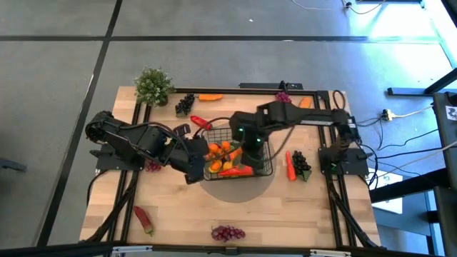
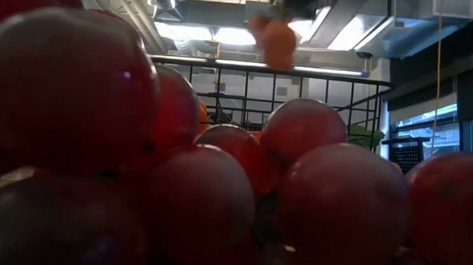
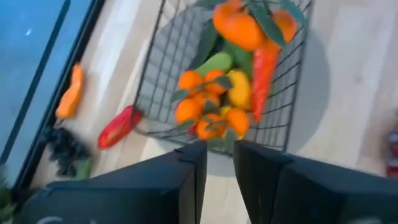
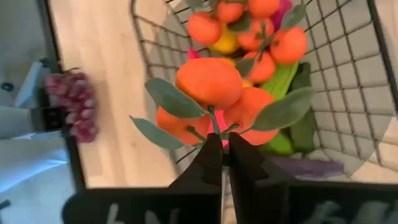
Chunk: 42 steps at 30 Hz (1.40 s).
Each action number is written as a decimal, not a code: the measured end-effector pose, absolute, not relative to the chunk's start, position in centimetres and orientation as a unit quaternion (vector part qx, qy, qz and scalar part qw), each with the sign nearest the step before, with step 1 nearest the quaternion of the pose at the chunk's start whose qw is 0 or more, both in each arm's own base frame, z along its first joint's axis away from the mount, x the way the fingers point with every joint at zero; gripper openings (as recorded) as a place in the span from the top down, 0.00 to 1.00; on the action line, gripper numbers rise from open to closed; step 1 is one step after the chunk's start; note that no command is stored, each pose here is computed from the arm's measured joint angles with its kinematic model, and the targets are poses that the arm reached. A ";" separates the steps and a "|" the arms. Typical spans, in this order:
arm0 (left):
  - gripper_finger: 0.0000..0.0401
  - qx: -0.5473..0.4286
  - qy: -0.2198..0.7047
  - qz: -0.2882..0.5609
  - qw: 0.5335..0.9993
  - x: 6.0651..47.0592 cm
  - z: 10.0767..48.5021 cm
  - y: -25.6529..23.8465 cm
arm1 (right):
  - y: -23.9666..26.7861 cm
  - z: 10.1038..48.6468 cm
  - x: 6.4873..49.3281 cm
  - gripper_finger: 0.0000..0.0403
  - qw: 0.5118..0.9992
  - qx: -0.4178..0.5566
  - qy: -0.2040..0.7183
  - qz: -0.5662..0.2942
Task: Build produce basket
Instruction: Put the orange into the basket, then put the bottom red chilli pepper into the basket
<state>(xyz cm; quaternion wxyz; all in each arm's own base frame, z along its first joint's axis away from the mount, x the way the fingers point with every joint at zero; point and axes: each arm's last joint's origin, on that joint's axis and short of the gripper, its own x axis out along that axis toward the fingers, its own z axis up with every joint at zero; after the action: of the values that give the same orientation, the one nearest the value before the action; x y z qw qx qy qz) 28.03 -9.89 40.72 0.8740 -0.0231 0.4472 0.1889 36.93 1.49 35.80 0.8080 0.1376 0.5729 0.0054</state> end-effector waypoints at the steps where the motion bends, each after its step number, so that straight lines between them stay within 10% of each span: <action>1: 0.83 -0.027 0.448 0.202 0.870 27.9 40.7 -9.8 | 1.1 35.3 37.4 1.00 0.807 0.132 0.575 0.007; 21: 0.83 -0.075 0.426 0.283 0.856 26.4 41.4 -8.1 | 0.4 25.6 43.7 1.00 0.772 0.071 0.620 0.123; 42: 0.83 -0.152 0.430 0.317 0.832 25.8 41.3 -7.8 | 0.0 28.8 43.2 0.76 0.776 0.020 0.623 0.097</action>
<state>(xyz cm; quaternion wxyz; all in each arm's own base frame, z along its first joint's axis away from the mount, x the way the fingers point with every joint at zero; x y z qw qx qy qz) 25.84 -7.80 41.32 0.8315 -0.1519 0.4304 0.3167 43.23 0.05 28.79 0.7755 0.0205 0.6234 0.0973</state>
